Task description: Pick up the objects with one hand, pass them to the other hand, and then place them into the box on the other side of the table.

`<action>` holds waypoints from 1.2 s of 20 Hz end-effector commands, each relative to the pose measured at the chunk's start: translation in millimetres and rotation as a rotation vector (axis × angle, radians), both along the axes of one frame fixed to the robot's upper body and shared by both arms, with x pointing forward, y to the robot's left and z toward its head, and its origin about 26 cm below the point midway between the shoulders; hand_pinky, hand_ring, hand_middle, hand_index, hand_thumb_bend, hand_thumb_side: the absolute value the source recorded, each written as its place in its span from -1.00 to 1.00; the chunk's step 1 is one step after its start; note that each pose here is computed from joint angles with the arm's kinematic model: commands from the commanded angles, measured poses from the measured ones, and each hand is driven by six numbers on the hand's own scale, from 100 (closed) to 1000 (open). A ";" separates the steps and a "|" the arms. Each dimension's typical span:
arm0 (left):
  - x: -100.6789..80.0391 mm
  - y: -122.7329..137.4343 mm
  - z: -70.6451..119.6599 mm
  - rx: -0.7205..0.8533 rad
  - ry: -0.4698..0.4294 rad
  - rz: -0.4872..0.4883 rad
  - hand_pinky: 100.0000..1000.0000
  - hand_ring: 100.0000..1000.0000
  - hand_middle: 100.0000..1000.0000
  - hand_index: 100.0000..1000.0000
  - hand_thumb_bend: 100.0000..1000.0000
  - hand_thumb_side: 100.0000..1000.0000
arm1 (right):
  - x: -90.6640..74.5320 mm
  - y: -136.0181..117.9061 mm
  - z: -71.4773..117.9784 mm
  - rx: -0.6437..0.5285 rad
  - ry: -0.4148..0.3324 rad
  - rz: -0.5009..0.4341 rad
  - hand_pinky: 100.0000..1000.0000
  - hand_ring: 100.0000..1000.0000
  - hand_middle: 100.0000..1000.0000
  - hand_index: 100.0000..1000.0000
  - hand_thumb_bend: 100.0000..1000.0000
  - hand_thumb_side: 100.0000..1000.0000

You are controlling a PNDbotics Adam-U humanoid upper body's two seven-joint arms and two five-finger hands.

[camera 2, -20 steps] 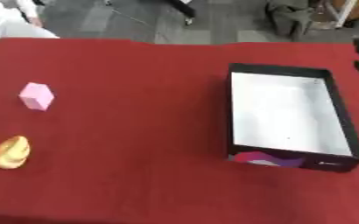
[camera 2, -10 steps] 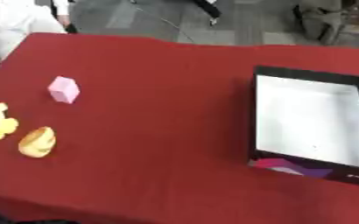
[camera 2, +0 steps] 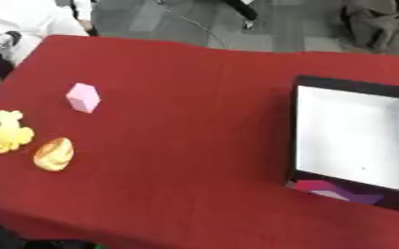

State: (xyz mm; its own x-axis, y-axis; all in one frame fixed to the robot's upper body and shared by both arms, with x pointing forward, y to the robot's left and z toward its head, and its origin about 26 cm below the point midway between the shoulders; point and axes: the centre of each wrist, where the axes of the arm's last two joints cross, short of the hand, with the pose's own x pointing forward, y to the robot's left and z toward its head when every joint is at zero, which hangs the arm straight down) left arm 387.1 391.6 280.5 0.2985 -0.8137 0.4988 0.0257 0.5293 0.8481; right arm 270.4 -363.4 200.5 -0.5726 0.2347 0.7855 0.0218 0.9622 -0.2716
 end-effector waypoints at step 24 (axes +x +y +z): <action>28.7 33.2 -36.1 0.331 0.566 0.068 0.91 0.83 0.56 0.70 0.32 -1.00 | -1.3 5.9 5.3 -0.086 0.011 0.036 1.00 1.00 0.67 1.00 -1.00 0.04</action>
